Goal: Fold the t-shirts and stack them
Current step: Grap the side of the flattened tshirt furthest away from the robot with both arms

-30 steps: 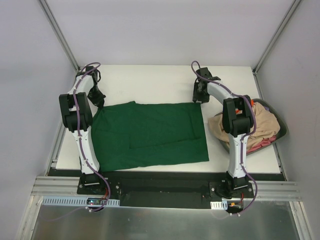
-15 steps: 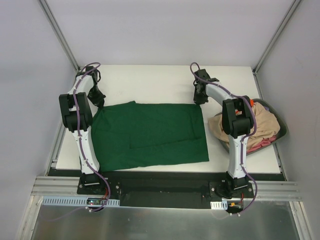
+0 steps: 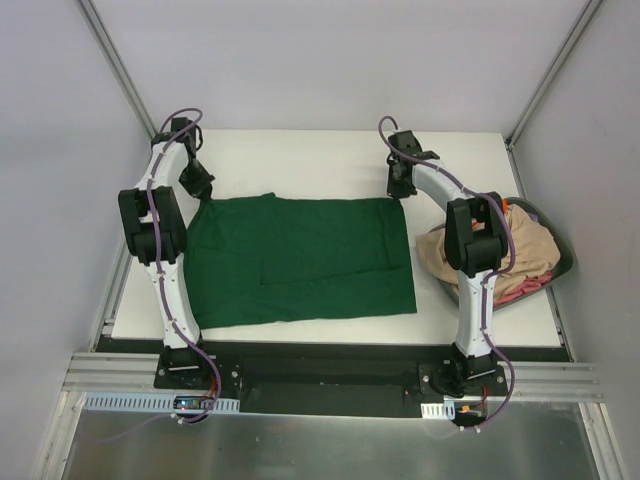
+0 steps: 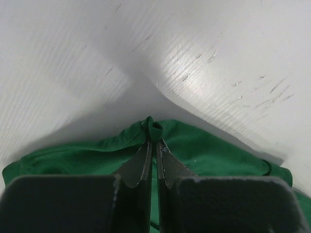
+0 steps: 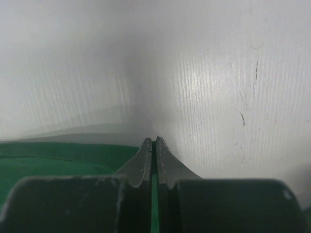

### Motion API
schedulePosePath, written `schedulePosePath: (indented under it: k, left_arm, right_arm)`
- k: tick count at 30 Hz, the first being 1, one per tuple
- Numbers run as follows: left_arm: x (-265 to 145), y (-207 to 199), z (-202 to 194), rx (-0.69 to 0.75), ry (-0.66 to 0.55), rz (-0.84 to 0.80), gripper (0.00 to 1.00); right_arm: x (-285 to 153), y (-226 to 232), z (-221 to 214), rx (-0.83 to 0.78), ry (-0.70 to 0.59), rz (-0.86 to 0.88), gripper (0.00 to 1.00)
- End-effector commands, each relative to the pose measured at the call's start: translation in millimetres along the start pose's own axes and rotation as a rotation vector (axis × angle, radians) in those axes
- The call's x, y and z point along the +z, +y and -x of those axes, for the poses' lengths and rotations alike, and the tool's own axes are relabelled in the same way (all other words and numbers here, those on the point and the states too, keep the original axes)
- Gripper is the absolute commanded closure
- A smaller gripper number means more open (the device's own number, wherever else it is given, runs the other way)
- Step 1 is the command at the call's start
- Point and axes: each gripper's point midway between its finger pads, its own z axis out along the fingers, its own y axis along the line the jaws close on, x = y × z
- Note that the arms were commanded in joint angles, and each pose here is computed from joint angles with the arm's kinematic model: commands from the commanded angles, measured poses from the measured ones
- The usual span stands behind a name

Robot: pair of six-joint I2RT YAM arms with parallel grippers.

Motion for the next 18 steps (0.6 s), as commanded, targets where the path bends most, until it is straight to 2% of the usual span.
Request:
schedulePosePath:
  k: [1,8,14,18]
  left_arm:
    - [-33,0,-7,0.013,-0.026,-0.029,1.00]
    - [-41,28,-57,0.019,-0.022,0.001,1.00]
    - [-57,63,-84,-0.022,-0.088,0.028,1.00]
    - [-61,83,-106,-0.048,-0.091,0.045,1.00]
  right_arm:
    - [-40,-1,16,-0.008,-0.083,0.030,0.99]
    - [-62,1,-21,-0.008,-0.073,0.076,0.99]
    - [-76,-8,-50,-0.017,-0.044,0.077,0.99]
    - [-89,-16,-62,-0.018,-0.050,0.070,0.99]
